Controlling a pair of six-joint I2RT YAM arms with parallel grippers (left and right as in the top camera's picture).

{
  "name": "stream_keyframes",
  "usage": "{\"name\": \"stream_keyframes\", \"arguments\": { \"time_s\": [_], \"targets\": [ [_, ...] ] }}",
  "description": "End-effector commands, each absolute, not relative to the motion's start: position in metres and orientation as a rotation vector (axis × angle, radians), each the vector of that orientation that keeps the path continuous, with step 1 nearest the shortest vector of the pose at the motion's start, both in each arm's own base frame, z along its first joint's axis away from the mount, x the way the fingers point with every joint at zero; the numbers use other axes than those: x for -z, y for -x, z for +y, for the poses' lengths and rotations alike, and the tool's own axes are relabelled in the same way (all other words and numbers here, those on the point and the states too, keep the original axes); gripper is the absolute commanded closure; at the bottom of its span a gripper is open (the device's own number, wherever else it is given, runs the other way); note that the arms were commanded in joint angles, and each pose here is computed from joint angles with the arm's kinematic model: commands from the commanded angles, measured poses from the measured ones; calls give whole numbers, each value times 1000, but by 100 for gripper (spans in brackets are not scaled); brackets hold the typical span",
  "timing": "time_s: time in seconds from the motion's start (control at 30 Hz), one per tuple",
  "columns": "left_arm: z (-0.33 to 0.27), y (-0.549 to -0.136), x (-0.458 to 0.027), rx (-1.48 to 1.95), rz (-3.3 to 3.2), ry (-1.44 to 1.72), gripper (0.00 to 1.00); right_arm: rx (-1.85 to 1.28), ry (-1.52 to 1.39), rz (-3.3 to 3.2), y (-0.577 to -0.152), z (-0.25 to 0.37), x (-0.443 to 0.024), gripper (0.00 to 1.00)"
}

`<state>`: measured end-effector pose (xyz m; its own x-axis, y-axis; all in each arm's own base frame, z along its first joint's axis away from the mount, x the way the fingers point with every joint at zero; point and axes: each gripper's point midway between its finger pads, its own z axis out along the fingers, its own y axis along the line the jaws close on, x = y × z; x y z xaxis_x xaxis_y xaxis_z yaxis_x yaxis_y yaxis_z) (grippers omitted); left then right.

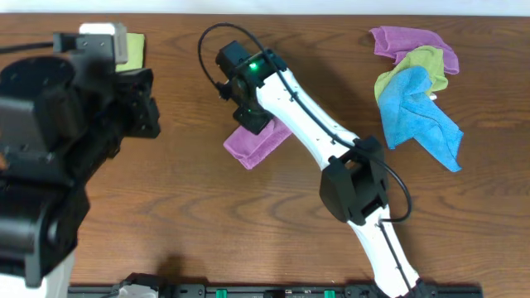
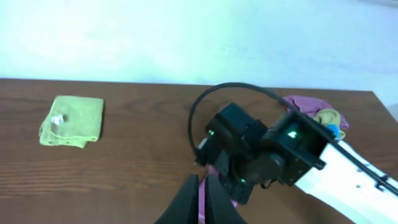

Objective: Fold the cloth

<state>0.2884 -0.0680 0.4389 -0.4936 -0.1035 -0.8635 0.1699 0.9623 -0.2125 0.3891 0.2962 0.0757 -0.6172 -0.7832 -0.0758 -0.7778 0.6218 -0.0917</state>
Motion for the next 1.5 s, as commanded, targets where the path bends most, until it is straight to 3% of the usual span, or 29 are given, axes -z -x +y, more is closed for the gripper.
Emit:
{"name": "stream_keyframes", "arguments": {
  "time_s": [0.0, 0.23, 0.5, 0.7, 0.93, 1.1, 1.3, 1.47],
  "targets": [
    [-65, -289, -434, 302, 2081, -58, 93, -8, 1502, 2640, -367, 321, -84, 98],
    [-65, -288, -432, 303, 2093, -59, 94, 136, 1472, 2623, -378, 310, -85, 99],
    [-65, -287, -424, 301, 2126, -58, 94, 456, 647, 2875, -451, 179, -87, 99],
    [-75, -303, -397, 330, 2231, -89, 94, 478, 212, 3011, -461, 90, -86, 99],
    [-116, -355, -317, 441, 2481, -209, 94, 375, 12, 3087, -453, 73, -82, 99],
    [-169, -377, -257, 588, 2620, -339, 94, 310, 48, 3082, -454, 94, -81, 99],
    [-225, -379, -175, 664, 2806, -477, 94, 318, 65, 3072, -456, 93, -81, 99],
    [-256, -377, -135, 670, 2867, -537, 94, 297, 39, 3083, -457, 84, -80, 99]
  ]
}}
